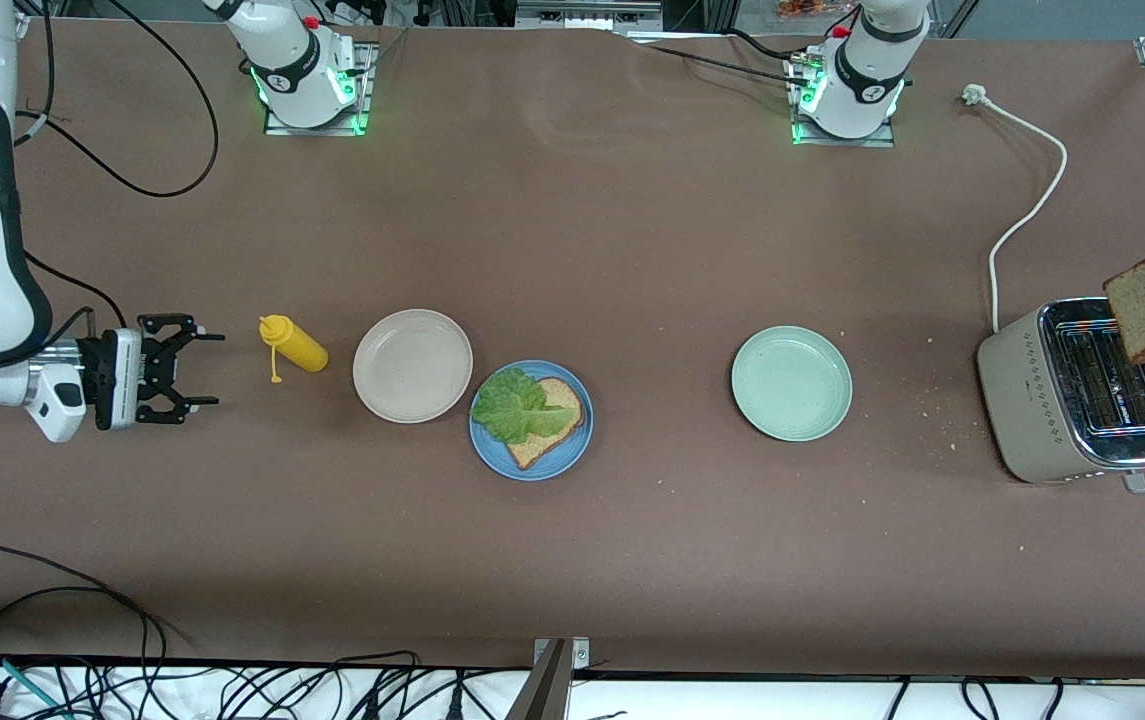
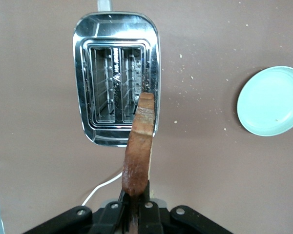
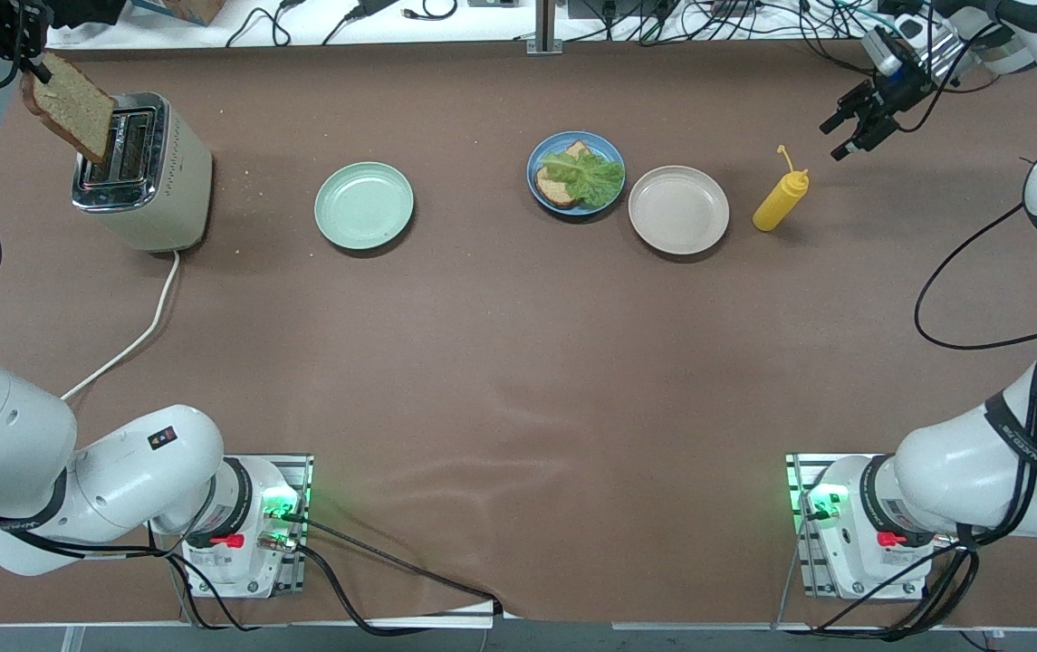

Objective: Make sandwich in blue plate with both arms
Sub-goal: 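Reach the right gripper down and grasp the yellow mustard bottle, then tilt the mustard bottle with the right gripper over the lettuce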

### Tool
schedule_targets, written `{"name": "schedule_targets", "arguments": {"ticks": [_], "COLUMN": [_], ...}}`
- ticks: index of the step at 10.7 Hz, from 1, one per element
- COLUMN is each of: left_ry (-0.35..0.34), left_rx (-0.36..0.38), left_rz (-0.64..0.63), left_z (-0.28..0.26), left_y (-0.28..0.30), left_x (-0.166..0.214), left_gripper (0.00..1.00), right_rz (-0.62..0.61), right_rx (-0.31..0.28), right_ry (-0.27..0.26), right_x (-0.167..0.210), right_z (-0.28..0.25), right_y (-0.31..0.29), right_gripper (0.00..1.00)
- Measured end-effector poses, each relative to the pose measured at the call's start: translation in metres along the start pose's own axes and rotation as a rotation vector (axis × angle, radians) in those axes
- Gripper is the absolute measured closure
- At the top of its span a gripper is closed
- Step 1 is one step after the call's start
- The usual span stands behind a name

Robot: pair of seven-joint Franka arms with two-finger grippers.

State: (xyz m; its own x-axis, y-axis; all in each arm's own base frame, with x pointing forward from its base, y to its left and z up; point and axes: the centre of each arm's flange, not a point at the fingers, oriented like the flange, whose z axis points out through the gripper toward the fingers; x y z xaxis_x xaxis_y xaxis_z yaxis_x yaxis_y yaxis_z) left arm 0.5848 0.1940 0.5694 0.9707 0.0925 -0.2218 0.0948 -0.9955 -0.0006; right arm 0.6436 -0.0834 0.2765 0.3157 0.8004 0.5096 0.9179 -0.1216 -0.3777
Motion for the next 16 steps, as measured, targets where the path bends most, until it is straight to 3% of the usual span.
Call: {"name": "schedule_targets", "arguments": {"ticks": [4,6,9,12,15,16], "left_ry": [0.012,0.009,-0.006,-0.006,-0.013,-0.015], "left_rx": [-0.086,-0.088,-0.088,-0.092,-0.096,-0.096], "left_rz": [0.009,0.000,0.000,-0.010,-0.027,-0.028], "left_z": [-0.017,-0.019,-0.012,0.000,0.007,0.008], "left_y": [0.041,0.067,0.083,0.097,0.105,0.105], "left_x": [-0.009,-0.007,-0.003,0.009,0.017,0.017], "left_gripper": [0.92,0.92,0.92,0.92,0.92,0.92], "right_rz": [-0.170,-0.282,-0.357,-0.385,-0.377,-0.378], "right_rx": [0.029,0.052,0.115,0.143,0.148,0.146], "right_ry": [0.144,0.260,0.386,0.461,0.493,0.500], "right_x": [-0.074,-0.088,-0.098,-0.116,-0.122,-0.119], "right_z": [0.048,0.078,0.121,0.162,0.178,0.179], "right_y": [0.023,0.026,0.025,0.017,0.012,0.013], "right_gripper": [0.00,0.00,0.00,0.00,0.00,0.04]}}
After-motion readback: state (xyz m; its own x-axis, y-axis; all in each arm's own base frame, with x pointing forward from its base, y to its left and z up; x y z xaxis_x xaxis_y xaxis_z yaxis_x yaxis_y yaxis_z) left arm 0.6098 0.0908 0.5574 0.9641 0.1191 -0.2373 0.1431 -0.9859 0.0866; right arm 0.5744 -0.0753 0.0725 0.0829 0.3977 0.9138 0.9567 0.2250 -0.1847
